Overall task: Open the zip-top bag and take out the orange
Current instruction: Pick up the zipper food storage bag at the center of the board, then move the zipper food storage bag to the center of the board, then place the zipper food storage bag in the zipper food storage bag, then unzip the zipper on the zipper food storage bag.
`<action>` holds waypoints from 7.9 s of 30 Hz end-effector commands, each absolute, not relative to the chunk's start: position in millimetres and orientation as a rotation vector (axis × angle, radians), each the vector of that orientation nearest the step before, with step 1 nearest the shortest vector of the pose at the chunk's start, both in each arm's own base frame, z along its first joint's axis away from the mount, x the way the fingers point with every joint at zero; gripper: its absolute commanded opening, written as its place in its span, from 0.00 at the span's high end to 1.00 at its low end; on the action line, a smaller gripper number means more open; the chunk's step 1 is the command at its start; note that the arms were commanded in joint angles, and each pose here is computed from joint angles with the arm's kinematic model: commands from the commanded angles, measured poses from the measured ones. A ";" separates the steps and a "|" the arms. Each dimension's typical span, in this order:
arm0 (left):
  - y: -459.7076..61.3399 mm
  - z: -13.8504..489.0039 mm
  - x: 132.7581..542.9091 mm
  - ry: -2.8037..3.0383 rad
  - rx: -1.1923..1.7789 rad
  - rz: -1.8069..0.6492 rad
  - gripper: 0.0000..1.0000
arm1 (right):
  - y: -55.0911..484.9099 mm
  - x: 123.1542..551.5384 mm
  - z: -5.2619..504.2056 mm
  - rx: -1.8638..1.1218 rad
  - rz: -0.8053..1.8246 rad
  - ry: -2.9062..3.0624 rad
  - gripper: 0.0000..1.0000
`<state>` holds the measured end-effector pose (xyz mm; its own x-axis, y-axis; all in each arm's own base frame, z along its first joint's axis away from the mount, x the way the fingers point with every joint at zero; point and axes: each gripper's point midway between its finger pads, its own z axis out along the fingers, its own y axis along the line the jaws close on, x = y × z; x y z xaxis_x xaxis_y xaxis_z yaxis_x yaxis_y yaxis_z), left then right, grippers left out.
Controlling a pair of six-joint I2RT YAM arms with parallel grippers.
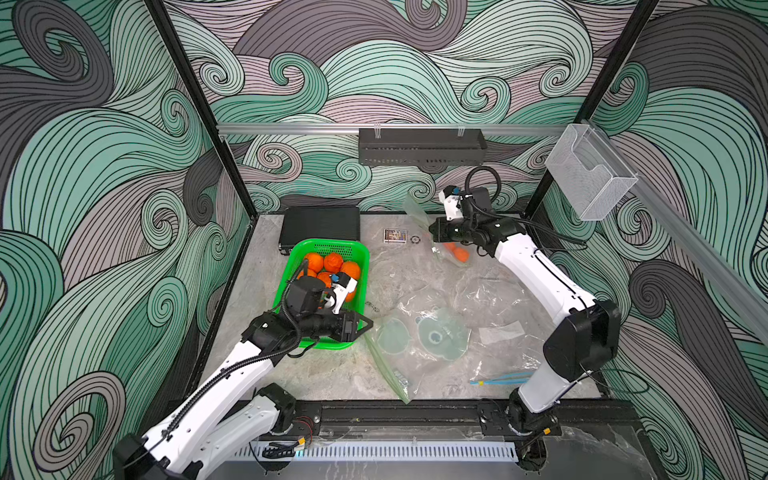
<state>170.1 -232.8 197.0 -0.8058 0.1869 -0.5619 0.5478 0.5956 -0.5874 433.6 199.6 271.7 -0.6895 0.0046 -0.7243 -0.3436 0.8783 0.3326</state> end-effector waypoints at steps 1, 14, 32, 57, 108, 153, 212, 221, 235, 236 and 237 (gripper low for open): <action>-263.2 196.3 164.0 2.355 0.660 -1.164 0.51 | 192.8 428.9 296.6 -0.203 0.621 2.207 1.00; -319.2 86.7 198.7 2.576 0.690 -0.903 0.64 | 180.9 403.8 351.5 -0.169 0.658 2.108 1.00; -371.4 55.2 279.6 2.654 0.604 -0.749 0.61 | 152.5 342.6 425.4 -0.154 0.637 1.956 1.00; -258.6 262.4 210.2 2.148 0.673 -0.778 0.38 | 179.9 238.0 304.2 -0.240 1.048 2.238 1.00; -359.1 267.0 237.5 1.327 1.869 -0.218 1.00 | 161.8 161.8 339.5 -0.577 0.908 1.662 0.23; -365.8 303.5 189.7 1.256 1.859 -0.639 0.22 | 191.4 149.8 265.1 -1.100 0.607 1.434 1.00; -307.0 270.2 239.6 1.530 1.846 -0.250 1.00 | 148.8 142.2 278.6 -0.953 0.405 1.420 1.00; -262.0 283.3 243.1 1.577 1.730 -0.206 1.00 | 144.2 142.8 276.7 -0.942 0.381 1.435 1.00; -236.8 277.4 243.1 1.603 1.690 -0.138 0.99 | 142.5 141.1 278.0 -0.942 0.375 1.435 1.00; -235.6 276.6 242.9 1.608 1.685 -0.143 0.99 | 142.3 141.1 277.8 -0.942 0.375 1.436 1.00; -234.3 275.8 242.4 1.612 1.681 -0.144 0.98 | 142.2 140.9 278.5 -0.940 0.376 1.435 1.00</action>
<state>229.8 -262.4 278.4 0.2571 0.7384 -0.6234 0.9062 0.0399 0.4210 143.4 150.6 262.6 0.1302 -0.3176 -0.9393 -0.7612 0.5750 -0.3000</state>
